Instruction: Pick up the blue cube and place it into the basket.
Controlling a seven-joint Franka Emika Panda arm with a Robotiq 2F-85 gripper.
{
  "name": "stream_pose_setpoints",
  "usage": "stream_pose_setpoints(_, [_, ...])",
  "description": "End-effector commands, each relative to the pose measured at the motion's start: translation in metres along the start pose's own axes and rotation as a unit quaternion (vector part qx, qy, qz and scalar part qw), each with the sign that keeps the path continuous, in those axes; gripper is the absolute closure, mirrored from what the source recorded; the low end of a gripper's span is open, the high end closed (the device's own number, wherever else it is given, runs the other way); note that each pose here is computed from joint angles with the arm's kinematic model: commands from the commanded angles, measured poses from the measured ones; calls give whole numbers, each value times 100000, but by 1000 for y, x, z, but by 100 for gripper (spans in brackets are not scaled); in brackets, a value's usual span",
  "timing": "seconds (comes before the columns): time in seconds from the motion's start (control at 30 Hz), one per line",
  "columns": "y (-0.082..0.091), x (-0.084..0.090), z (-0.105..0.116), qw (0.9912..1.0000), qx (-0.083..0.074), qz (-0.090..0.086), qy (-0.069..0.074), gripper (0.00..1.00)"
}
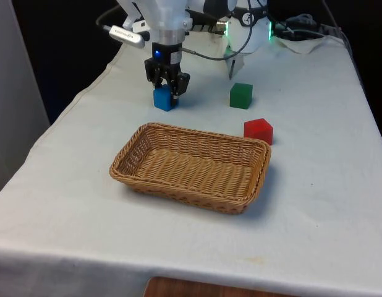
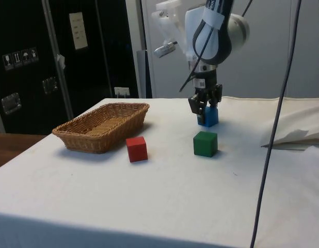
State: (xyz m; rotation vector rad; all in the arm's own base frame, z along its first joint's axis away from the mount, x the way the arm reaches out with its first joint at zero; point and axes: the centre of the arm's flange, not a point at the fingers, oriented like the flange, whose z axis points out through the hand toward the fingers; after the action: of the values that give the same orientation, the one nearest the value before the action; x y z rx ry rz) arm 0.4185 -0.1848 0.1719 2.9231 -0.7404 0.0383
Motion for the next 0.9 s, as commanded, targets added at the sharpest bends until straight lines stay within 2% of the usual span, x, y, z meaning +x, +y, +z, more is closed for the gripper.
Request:
stream_pose_setpoints(0.0, [1,0,1,100000,176,-48,-120,97])
stream_pose_setpoints(0.1, [1,0,1,100000,176,-48,-120,97])
stream_pose_setpoints(0.33, [3,7,-18,99999,336,-54,67,97])
stream_pose_setpoints(0.37, [1,7,-14,99999,490,48,218,97])
stream_pose_setpoints(0.63, [4,14,-51,99989,1293,-737,216,97])
stream_pose_setpoints(0.67, [3,13,-48,99984,1691,-497,268,97])
stream_pose_setpoints(0.87, [3,16,-71,99973,1810,-1439,271,97])
